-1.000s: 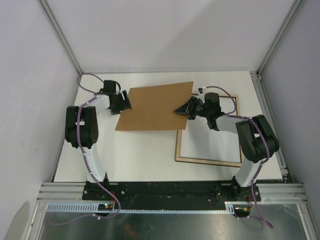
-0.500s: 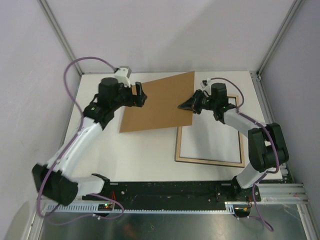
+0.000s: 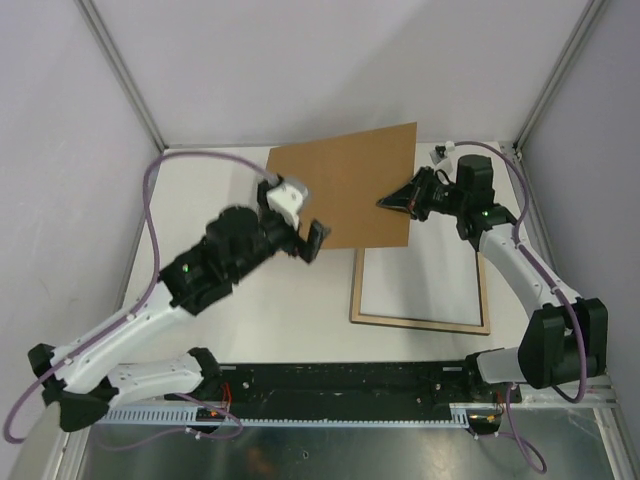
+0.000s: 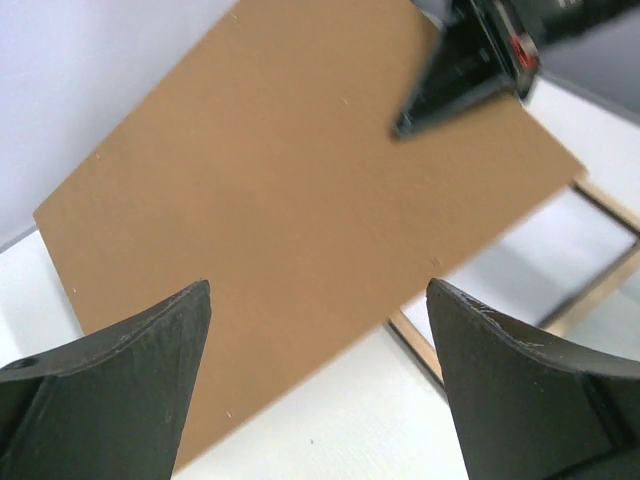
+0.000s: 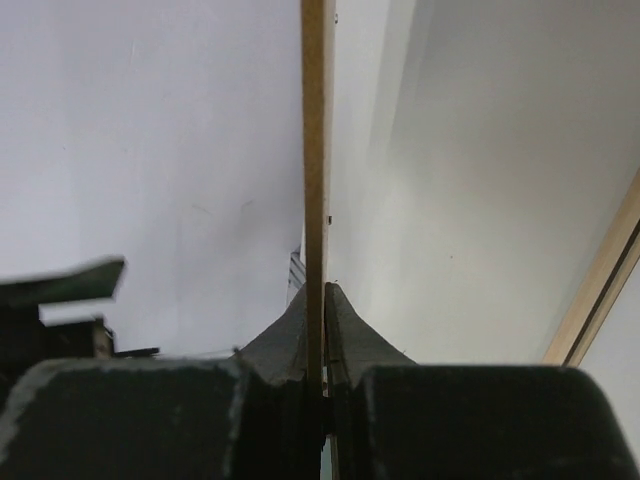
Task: Put the photo into the frame
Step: Pass from the right arm to the left
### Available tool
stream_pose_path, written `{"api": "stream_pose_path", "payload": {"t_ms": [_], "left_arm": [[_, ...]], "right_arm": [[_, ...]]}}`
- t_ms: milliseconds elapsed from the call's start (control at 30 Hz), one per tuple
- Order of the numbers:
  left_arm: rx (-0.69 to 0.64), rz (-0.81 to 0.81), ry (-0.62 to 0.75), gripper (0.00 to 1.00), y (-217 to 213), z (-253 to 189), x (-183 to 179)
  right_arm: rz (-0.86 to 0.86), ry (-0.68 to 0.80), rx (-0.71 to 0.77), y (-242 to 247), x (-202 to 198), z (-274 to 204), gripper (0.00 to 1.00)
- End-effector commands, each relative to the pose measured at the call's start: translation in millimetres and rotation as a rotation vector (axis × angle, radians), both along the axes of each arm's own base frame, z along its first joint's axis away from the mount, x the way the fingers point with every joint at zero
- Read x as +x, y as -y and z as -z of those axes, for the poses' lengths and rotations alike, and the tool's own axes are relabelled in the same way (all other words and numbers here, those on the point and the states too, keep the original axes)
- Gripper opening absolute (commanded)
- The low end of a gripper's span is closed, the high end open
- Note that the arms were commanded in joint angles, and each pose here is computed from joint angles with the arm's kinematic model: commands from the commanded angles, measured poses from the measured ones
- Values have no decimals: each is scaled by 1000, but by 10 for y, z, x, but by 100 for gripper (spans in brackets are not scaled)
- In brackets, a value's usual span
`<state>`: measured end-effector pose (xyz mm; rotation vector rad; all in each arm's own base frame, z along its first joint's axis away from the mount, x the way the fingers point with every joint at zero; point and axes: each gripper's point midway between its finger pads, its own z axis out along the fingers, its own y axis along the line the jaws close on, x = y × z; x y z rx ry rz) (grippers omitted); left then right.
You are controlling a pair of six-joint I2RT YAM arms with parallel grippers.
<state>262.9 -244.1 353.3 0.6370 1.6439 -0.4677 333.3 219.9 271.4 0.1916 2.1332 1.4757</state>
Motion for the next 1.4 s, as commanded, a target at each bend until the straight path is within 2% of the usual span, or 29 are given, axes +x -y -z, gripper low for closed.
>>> {"api": "stream_pose_path", "payload": {"t_ms": [0, 200, 467, 733, 900, 1100, 1367], "left_arm": [[135, -196, 159, 93, -268, 96, -253], [366, -259, 297, 95, -161, 525, -571], [429, -222, 526, 96, 17, 523, -591], [446, -259, 680, 94, 17, 376, -331], [516, -230, 792, 93, 96, 365, -237], [612, -204, 862, 93, 206, 419, -130], [690, -267, 933, 93, 266, 411, 32]], "right_arm": [[25, 58, 93, 8, -53, -602, 0], [83, 44, 122, 67, -52, -827, 0], [132, 29, 167, 132, -89, -1027, 0], [140, 24, 165, 154, -152, -1113, 0], [141, 22, 157, 157, -180, -1108, 0], [136, 25, 155, 140, -194, -1128, 0], [124, 30, 142, 73, -219, -1105, 0]]}}
